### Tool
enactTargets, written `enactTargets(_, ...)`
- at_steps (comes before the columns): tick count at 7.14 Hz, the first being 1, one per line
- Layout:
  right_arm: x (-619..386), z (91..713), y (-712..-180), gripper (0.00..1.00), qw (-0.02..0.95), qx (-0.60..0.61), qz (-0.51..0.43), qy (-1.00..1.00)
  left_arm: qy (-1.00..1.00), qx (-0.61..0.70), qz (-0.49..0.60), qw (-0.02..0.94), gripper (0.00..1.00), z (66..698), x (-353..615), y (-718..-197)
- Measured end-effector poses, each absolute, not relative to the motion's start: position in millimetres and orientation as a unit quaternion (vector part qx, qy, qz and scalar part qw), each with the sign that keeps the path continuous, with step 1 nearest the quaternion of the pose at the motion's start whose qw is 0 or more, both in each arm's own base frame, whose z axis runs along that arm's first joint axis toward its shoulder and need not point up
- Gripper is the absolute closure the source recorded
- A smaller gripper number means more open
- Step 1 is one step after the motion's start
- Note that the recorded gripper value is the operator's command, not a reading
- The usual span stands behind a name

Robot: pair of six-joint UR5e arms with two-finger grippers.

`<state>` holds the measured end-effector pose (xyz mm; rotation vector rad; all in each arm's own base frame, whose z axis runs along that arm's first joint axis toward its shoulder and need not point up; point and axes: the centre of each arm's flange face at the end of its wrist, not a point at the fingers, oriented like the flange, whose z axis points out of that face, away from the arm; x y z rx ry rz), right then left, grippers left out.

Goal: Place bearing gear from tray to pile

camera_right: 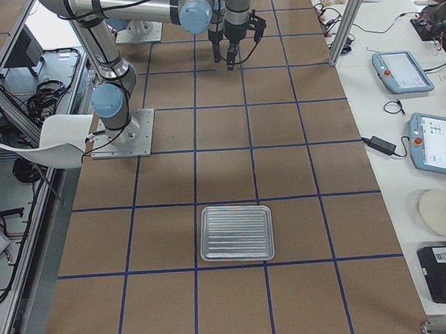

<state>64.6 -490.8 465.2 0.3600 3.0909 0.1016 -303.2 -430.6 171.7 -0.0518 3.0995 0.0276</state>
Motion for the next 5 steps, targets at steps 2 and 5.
enactTargets(2,64.2,467.0,-488.3,0.0,0.012,0.113,0.04,0.993,1.0,-0.015,0.0,0.018,0.99,171.9,-305.9,-431.5)
enactTargets(5,60.7,469.2,-487.0,0.0,-0.005,0.111,0.042,0.993,1.0,-0.014,-0.004,0.018,1.0,174.5,-306.2,-434.0)
